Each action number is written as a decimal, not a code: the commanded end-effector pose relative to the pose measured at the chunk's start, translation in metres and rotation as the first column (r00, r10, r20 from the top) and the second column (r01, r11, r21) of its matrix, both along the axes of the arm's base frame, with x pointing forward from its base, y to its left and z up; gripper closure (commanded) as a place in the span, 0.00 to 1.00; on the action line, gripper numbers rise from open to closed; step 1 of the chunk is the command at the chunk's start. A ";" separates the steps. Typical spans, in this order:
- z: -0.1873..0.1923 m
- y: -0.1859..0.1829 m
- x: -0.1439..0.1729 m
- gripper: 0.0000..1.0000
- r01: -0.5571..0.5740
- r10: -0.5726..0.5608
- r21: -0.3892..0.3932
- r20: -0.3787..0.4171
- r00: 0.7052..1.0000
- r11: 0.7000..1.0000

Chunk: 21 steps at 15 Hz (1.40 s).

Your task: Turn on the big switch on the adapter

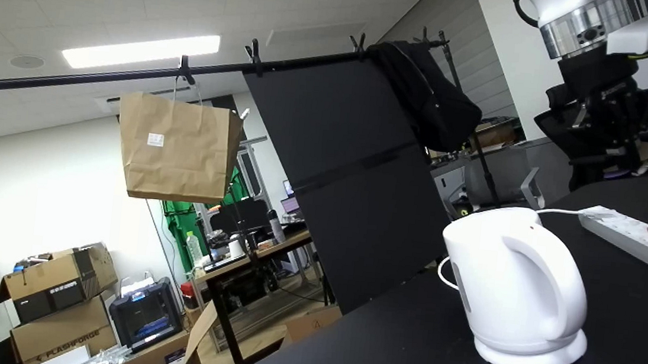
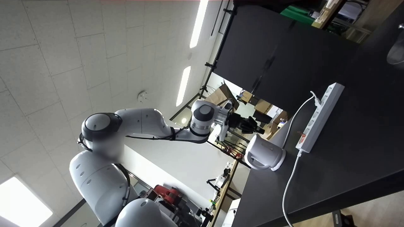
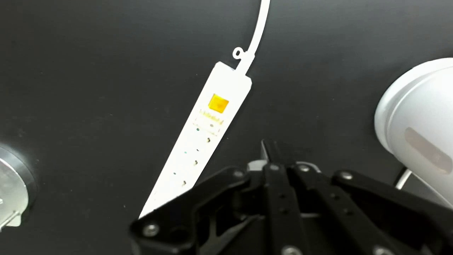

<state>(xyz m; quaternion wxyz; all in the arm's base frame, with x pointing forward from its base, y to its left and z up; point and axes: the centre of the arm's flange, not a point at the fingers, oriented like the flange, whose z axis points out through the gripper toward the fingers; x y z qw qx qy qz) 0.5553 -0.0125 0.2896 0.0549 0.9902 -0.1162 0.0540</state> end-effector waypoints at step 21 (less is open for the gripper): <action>-0.071 -0.071 -0.004 1.00 0.286 -0.286 0.019 -0.005 0.958 0.958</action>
